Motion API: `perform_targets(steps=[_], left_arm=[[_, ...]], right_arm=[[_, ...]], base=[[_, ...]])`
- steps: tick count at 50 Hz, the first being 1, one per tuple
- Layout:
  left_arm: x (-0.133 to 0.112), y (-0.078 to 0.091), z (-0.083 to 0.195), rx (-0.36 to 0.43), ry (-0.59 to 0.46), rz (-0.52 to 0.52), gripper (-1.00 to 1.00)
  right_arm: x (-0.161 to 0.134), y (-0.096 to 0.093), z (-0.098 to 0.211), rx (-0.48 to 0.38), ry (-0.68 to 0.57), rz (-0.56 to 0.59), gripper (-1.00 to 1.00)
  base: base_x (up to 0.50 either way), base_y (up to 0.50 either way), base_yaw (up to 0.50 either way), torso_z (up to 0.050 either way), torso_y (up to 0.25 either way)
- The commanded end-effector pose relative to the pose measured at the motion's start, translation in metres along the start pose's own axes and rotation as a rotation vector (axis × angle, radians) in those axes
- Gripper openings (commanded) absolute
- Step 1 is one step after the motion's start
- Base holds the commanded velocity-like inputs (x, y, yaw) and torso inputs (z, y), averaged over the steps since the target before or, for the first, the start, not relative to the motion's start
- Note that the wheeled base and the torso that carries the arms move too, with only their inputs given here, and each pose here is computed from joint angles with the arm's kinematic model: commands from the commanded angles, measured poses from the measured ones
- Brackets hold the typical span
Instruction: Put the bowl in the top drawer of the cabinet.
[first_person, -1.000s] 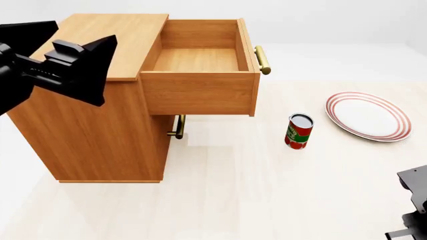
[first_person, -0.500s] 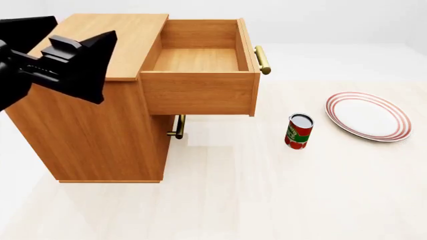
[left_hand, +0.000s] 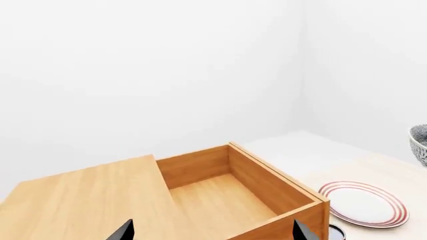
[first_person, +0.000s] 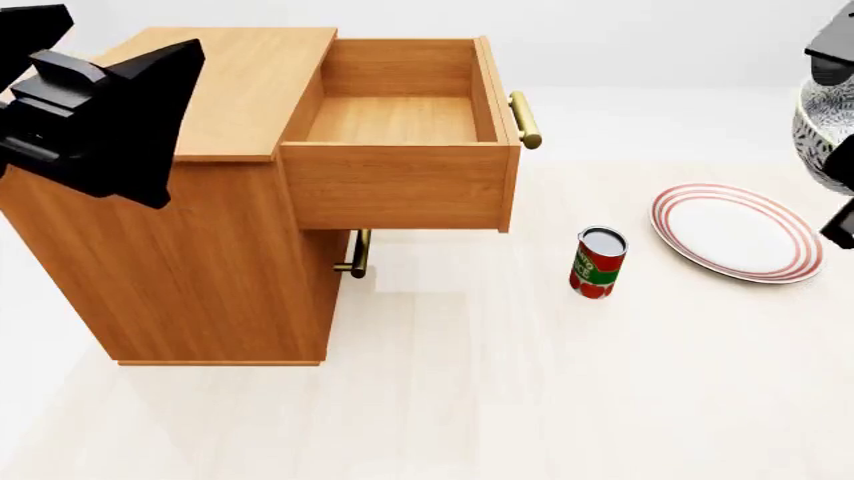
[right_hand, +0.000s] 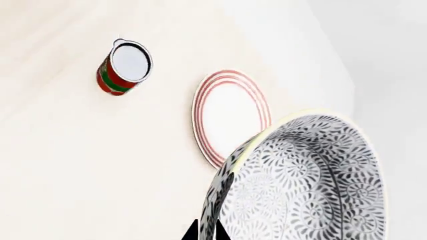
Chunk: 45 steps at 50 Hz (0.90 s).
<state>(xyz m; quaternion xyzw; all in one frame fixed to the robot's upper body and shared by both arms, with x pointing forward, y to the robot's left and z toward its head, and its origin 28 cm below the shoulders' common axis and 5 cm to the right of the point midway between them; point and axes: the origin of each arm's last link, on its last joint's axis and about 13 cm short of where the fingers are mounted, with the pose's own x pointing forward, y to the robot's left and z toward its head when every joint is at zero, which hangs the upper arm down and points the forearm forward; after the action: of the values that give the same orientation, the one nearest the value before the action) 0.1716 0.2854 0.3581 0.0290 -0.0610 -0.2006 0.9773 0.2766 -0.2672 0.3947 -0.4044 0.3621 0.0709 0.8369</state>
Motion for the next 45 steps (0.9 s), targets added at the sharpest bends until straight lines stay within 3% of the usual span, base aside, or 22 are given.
perform_targets(steps=[1,14,31,45], left_arm=[[-0.007,-0.002,0.006,0.012,-0.012,0.0,1.0],[-0.015,-0.004,0.011,0.025,-0.019,0.009,1.0],[-0.029,-0.009,0.012,0.029,0.001,0.013,1.0],[-0.054,-0.017,0.023,0.036,-0.022,0.008,1.0]], right_arm=[[-0.016,-0.032,0.078,-0.3,-0.155,0.06,-1.0],[-0.017,-0.051,0.153,-0.481,-0.316,0.115,-1.0],[-0.016,-0.004,0.214,-0.649,-0.494,0.222,-1.0],[-0.032,0.009,0.236,-0.756,-0.579,0.267,-1.0]], base=[[0.0,0.0,0.0,0.0,0.0],[0.0,0.0,0.0,0.0,0.0],[0.0,0.0,0.0,0.0,0.001],[0.0,0.0,0.0,0.0,0.001]])
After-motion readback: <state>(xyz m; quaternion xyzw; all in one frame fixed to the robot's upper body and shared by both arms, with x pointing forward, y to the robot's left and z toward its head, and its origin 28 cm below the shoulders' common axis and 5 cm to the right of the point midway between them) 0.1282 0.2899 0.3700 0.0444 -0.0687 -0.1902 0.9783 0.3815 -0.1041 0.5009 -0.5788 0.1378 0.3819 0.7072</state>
